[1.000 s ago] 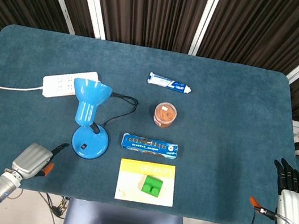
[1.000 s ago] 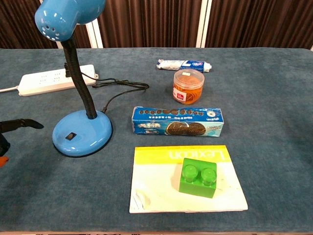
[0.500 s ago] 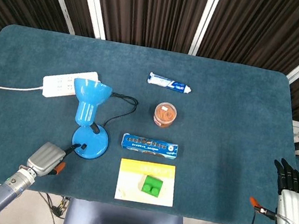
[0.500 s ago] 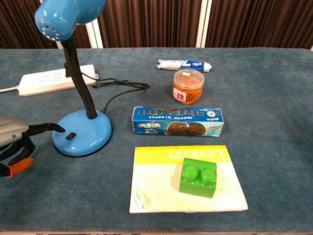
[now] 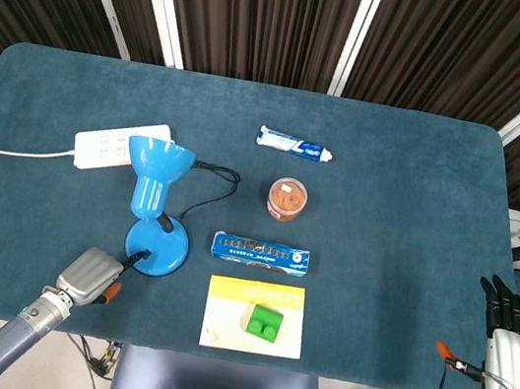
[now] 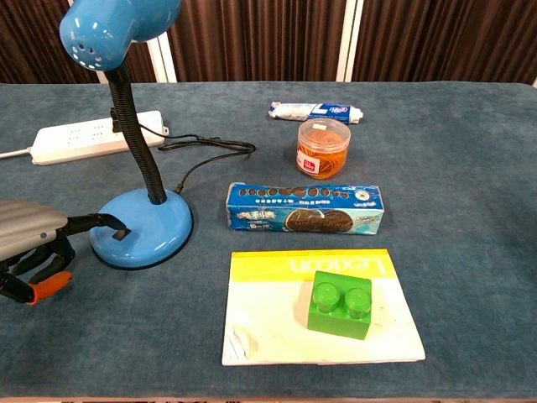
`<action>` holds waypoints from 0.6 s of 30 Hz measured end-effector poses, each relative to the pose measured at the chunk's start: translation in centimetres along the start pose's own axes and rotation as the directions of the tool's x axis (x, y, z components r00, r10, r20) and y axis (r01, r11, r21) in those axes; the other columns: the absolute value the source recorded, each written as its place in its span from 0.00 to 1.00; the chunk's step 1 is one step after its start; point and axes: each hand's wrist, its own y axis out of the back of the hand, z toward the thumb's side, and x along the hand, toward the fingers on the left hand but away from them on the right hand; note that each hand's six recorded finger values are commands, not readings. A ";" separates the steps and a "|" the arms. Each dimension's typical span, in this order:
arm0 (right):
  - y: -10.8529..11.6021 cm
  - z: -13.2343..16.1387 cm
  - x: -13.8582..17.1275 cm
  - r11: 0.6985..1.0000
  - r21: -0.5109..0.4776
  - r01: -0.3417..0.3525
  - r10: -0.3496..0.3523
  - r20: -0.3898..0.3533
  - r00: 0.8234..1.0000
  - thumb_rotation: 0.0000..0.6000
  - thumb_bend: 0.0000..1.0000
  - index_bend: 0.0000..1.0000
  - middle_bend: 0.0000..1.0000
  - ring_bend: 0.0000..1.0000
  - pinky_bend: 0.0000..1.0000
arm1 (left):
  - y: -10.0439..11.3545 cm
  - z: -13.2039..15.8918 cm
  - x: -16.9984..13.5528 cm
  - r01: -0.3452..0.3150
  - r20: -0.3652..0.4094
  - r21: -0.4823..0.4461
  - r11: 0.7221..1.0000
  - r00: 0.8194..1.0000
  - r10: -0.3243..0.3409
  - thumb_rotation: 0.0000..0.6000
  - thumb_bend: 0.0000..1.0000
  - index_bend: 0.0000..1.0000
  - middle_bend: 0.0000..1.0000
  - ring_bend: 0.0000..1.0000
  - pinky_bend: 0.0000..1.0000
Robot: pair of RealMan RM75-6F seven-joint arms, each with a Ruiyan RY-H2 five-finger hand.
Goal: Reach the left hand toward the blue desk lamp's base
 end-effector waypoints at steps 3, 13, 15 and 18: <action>-0.1 0.1 0.0 1.000 0.002 -0.004 0.004 -0.002 1.000 1.00 0.10 0.00 0.02 0.04 0.00 | 0.0 0.0 0.0 0.003 -0.002 0.003 1.000 1.000 -0.003 1.00 0.53 0.09 0.73 0.74 0.82; -0.4 0.2 -0.1 1.000 0.007 -0.014 0.014 -0.002 1.000 1.00 0.10 0.00 0.02 0.04 0.00 | -0.3 -0.3 0.0 0.017 -0.013 0.006 1.000 1.000 -0.016 1.00 0.53 0.08 0.72 0.73 0.82; -0.5 0.2 0.0 1.000 0.007 -0.016 0.016 -0.002 1.000 1.00 0.10 0.00 0.02 0.04 0.00 | -0.4 -0.3 0.0 0.022 -0.014 0.010 1.000 1.000 -0.022 1.00 0.53 0.08 0.72 0.73 0.82; -0.5 0.2 0.0 1.000 0.007 -0.016 0.016 -0.002 1.000 1.00 0.10 0.00 0.02 0.04 0.00 | -0.5 -0.3 0.0 0.028 -0.014 0.014 1.000 1.000 -0.028 1.00 0.53 0.08 0.72 0.73 0.82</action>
